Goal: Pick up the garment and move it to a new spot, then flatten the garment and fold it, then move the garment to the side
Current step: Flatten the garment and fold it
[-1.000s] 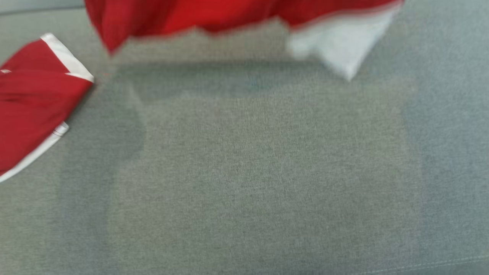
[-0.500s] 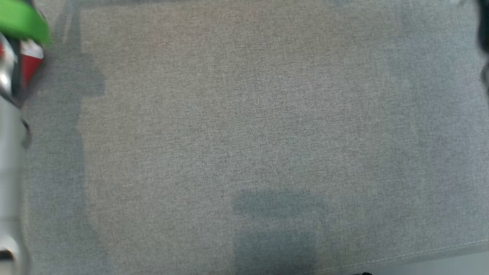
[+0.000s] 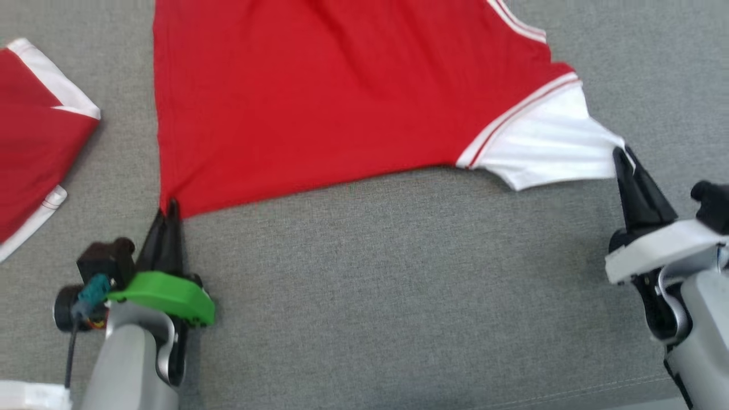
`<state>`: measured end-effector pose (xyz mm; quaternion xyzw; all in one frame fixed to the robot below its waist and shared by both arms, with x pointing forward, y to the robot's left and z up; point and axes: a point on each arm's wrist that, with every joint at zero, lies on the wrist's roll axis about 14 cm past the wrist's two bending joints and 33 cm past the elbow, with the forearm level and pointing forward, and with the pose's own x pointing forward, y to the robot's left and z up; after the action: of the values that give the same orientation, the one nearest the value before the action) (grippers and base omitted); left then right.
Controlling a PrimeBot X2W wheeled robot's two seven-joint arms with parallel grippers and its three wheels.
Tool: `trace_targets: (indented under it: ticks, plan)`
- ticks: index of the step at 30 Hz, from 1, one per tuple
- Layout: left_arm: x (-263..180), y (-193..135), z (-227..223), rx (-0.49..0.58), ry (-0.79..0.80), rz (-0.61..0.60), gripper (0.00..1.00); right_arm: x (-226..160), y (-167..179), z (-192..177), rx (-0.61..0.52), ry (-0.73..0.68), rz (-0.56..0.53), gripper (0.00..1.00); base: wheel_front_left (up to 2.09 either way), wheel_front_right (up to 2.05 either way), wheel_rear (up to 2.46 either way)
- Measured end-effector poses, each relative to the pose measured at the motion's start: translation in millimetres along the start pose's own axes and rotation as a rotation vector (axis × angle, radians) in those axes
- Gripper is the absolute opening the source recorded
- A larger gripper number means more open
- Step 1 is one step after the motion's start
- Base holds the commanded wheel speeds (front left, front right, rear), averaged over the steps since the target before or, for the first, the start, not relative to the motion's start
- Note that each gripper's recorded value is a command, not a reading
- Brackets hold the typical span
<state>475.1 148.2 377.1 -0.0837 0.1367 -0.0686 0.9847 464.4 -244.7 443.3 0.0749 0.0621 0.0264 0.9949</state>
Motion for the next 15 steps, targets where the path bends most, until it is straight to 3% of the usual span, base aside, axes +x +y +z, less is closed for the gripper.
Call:
trace_targets:
  ticks: [10,15]
  plan:
    - [-91.3,-3.0,-26.9,-0.048,0.058,0.060,0.00,-98.1,0.9,-35.1,-0.011,0.115,-0.031,0.00,0.00,0.00,0.00]
    - [-130.2,3.5,-27.7,-0.060,0.039,0.094,0.00,-146.9,0.2,-52.9,0.044,0.145,-0.077,0.00,0.00,0.00,0.00]
